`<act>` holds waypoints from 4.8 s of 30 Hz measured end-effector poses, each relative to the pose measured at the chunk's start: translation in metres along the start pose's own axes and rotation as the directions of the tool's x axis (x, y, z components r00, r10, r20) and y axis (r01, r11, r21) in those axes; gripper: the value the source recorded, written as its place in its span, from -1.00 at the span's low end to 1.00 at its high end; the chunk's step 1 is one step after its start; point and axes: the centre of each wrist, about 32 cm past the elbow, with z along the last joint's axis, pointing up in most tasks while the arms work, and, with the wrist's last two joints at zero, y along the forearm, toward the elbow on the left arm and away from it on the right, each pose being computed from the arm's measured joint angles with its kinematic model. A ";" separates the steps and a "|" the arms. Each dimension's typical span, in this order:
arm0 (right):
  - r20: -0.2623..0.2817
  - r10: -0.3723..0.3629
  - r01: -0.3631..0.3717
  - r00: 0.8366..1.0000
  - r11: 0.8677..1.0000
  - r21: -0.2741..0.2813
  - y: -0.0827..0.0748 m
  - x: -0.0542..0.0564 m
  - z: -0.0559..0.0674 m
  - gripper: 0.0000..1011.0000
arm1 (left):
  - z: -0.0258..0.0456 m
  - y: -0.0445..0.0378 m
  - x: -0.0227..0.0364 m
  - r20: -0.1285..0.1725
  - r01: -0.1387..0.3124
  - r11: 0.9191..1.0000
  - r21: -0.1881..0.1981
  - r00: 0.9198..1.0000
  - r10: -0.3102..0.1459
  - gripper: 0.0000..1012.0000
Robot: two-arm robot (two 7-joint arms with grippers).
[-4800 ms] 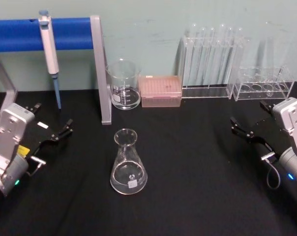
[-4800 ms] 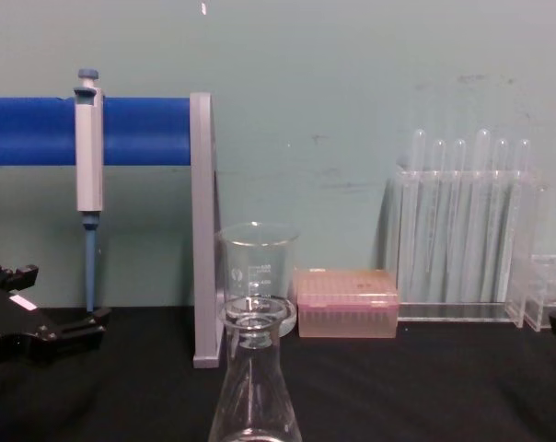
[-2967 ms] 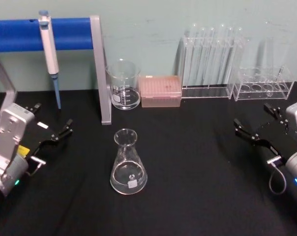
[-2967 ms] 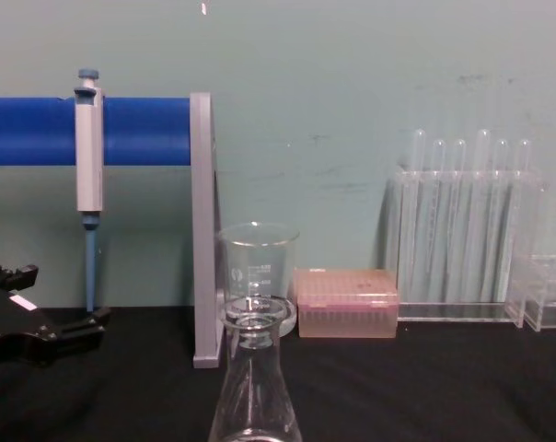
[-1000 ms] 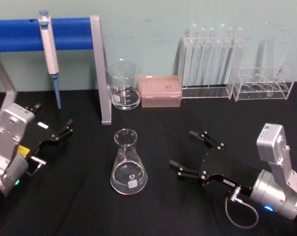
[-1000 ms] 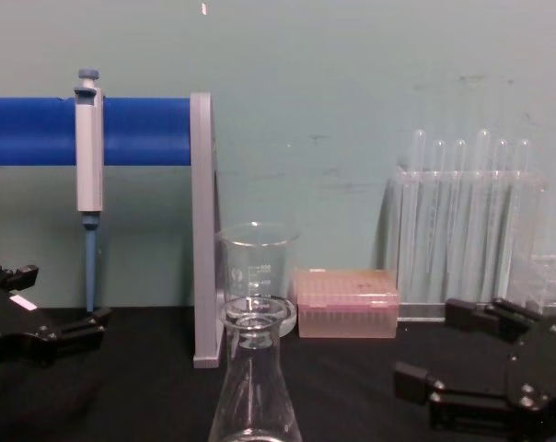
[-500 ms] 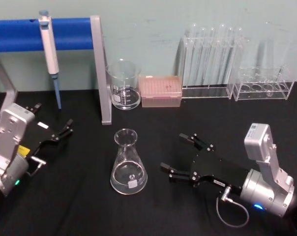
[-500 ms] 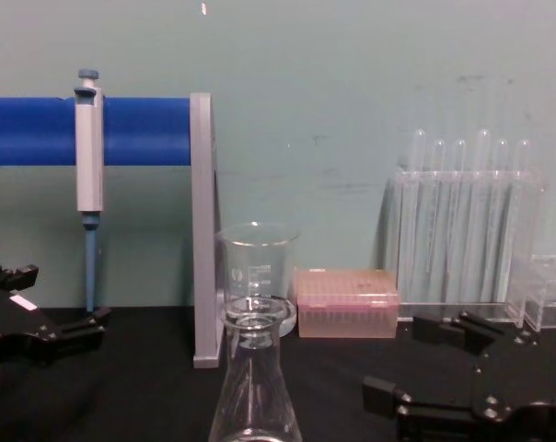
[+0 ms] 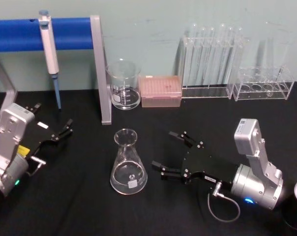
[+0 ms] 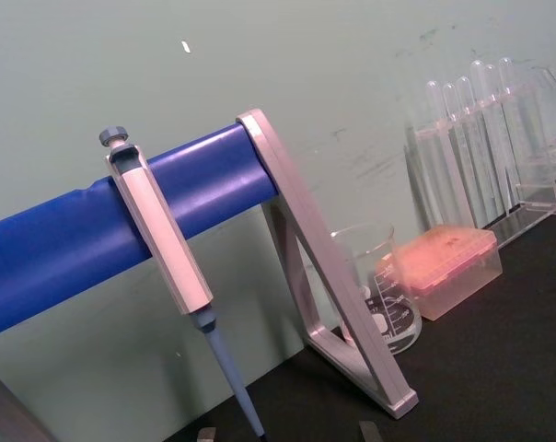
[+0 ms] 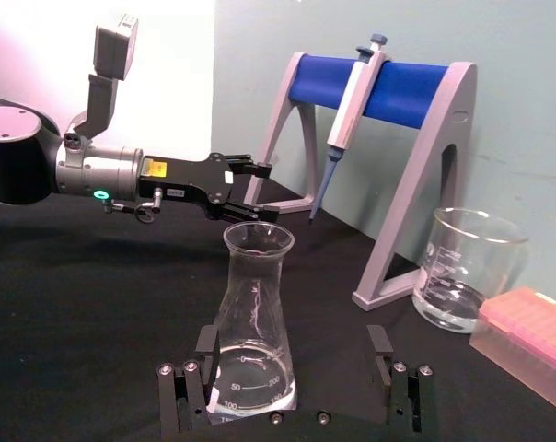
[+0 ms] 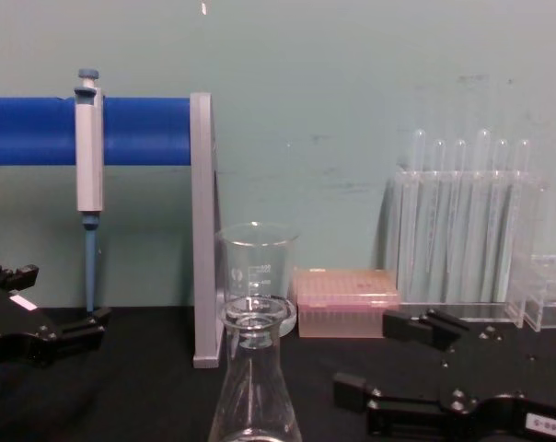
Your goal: Grasp the erlenmeyer flask with one hand, shake it three times, then place it back.
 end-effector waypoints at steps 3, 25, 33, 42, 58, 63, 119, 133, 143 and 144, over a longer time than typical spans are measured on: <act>-0.002 0.010 -0.010 1.000 1.000 0.001 0.003 0.002 -0.001 0.98 | 0.0000 0.0000 0.0000 0.000 0.000 1.000 0.000 1.000 0.000 0.98; -0.025 0.090 -0.090 0.996 0.996 0.018 0.035 0.014 -0.007 0.98 | 0.0000 0.0000 0.0000 0.000 0.000 1.000 0.000 1.000 0.000 0.98; -0.029 0.112 -0.111 0.993 0.993 0.026 0.047 0.017 -0.007 0.98 | 0.0000 0.0000 0.0000 0.000 0.000 1.000 0.000 1.000 0.000 0.98; -0.031 0.132 -0.130 0.991 0.991 0.034 0.059 0.020 -0.007 0.98 | 0.0000 0.0000 0.0000 0.000 0.000 1.000 0.000 1.000 0.000 0.98; -0.039 0.151 -0.149 0.988 0.988 0.042 0.074 0.022 -0.008 0.98 | 0.0000 0.0000 0.0000 0.000 0.000 1.000 0.000 1.000 0.000 0.98; -0.041 0.157 -0.156 0.987 0.987 0.042 0.077 0.023 -0.008 0.98 | 0.0000 0.0000 0.0000 0.000 0.000 1.000 0.000 1.000 0.000 0.98; -0.043 0.164 -0.163 0.986 0.986 0.033 0.084 0.025 -0.009 0.98 | 0.0000 0.0000 0.0000 0.000 0.000 1.000 0.000 1.000 0.000 0.98; -0.043 0.164 -0.162 0.986 0.986 0.034 0.084 0.025 -0.009 0.98 | 0.0000 0.0000 0.0000 0.000 0.000 1.000 0.000 1.000 0.000 0.98; -0.043 0.164 -0.162 0.986 0.986 0.034 0.084 0.025 -0.009 0.81 | 0.0000 0.0000 0.0000 0.000 0.000 1.000 0.000 1.000 0.000 0.98; -0.043 0.164 -0.162 0.986 0.986 0.034 0.084 0.025 -0.009 0.79 | 0.0000 0.0000 0.0000 0.000 0.000 1.000 0.000 1.000 0.000 0.98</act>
